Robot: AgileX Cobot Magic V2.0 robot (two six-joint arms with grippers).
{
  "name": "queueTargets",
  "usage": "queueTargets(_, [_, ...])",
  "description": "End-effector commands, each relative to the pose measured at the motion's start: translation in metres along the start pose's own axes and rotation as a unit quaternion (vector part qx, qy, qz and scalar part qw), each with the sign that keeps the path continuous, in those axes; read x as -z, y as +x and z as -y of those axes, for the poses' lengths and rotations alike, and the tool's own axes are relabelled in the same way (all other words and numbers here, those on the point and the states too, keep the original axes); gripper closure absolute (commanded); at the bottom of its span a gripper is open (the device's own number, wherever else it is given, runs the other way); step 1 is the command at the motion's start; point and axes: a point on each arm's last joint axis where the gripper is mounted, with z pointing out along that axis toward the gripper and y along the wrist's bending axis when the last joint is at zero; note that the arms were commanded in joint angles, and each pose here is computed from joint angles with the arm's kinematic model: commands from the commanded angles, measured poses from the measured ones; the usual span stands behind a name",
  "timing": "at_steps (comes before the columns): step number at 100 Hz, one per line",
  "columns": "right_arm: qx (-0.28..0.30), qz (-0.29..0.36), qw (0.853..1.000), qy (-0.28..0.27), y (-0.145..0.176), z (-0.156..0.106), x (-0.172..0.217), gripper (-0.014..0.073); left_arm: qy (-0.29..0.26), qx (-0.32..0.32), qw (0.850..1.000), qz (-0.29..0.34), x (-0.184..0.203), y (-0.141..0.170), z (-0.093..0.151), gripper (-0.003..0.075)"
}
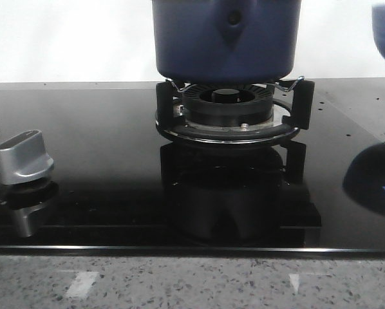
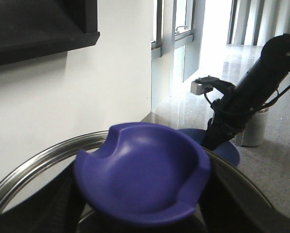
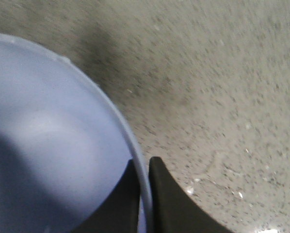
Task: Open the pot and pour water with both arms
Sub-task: 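Tilt the bowl over the open saucepan with the right gripper to pour water, then lower the bowl back onto the counter and open the right gripper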
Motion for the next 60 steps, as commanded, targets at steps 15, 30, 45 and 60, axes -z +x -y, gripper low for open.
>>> queueTargets(15, [-0.034,0.030,0.999,0.013,0.010,0.018,-0.011,0.0642,0.007,-0.001,0.998,0.067,0.004,-0.035,0.017,0.0352])
queueTargets(30, [-0.036,0.023,0.999,0.019,0.018,0.021,-0.021,0.0642,0.006,0.000,0.998,0.066,0.004,-0.034,0.016,0.0352])
queueTargets(45, [-0.037,0.019,0.999,0.018,0.019,0.021,-0.022,0.0582,0.006,0.000,0.998,0.066,0.004,-0.034,0.016,0.0352])
queueTargets(60, [-0.038,0.018,0.999,0.018,0.019,0.021,-0.020,0.0228,0.006,0.001,0.998,0.065,0.003,-0.033,0.016,0.0352])
